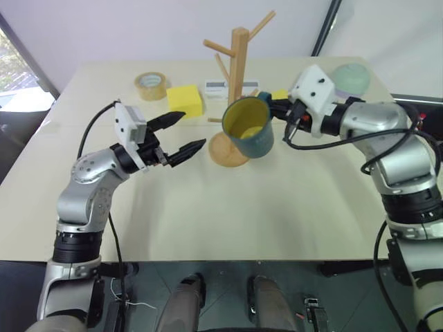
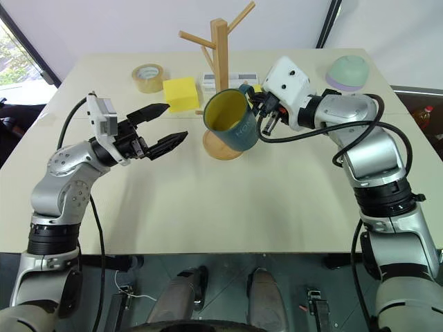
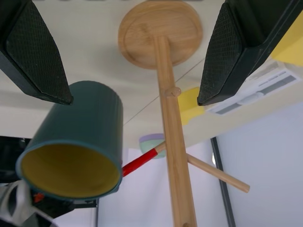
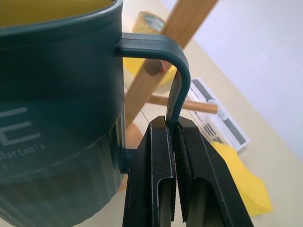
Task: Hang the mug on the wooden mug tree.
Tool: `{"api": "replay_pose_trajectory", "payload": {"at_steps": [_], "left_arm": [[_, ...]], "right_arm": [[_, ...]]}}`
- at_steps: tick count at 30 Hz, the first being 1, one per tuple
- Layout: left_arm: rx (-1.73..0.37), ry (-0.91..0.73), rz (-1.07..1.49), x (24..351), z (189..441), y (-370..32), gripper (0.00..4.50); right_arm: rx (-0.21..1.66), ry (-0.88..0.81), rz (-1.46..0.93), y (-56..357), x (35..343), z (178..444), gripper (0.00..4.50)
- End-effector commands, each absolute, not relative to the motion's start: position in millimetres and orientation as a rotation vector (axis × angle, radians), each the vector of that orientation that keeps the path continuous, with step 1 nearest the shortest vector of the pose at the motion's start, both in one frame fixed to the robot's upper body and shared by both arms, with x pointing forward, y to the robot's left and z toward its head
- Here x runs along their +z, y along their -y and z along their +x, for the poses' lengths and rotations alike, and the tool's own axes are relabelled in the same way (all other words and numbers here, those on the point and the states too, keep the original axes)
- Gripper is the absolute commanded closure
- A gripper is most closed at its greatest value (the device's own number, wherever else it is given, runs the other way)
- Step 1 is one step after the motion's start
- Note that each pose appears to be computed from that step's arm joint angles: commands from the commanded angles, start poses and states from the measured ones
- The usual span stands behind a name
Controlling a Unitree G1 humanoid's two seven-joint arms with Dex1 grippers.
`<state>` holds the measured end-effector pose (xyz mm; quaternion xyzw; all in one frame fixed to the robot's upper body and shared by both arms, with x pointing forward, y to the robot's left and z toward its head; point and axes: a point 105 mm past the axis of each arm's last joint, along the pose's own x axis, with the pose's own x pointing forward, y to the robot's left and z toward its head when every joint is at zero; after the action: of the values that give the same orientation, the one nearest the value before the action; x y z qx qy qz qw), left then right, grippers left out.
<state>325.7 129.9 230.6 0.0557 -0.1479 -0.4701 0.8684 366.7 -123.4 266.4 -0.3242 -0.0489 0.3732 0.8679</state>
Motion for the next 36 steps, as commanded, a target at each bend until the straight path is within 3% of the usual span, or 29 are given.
{"api": "replay_pose_trajectory", "payload": {"at_steps": [1, 16, 18, 22, 27, 31, 36], "left_arm": [[-0.985, 0.363, 0.128, 245, 319, -131, 0.0], [-0.986, 0.364, 0.12, 245, 317, -131, 0.0], [-0.986, 0.363, 0.119, 244, 317, -131, 0.0], [-0.983, 0.363, 0.119, 244, 317, -130, 0.0], [-0.967, 0.36, 0.117, 245, 318, -132, 0.0], [-0.883, 0.339, 0.054, 238, 325, -146, 0.0], [-0.691, 0.25, 0.03, 202, 337, -173, 0.0]], "right_arm": [[0.785, 0.172, -0.721, 117, 286, 365, 4.43], [0.79, 0.142, -0.75, 102, 284, 380, 4.43], [0.788, 0.145, -0.753, 102, 285, 380, 3.82], [0.746, 0.168, -0.766, 107, 290, 382, 2.04], [0.66, 0.193, -0.756, 136, 302, 378, 2.04], [0.598, 0.247, -0.609, 171, 304, 367, 2.04], [0.496, 0.283, -0.314, 199, 262, 361, 2.04]]}}
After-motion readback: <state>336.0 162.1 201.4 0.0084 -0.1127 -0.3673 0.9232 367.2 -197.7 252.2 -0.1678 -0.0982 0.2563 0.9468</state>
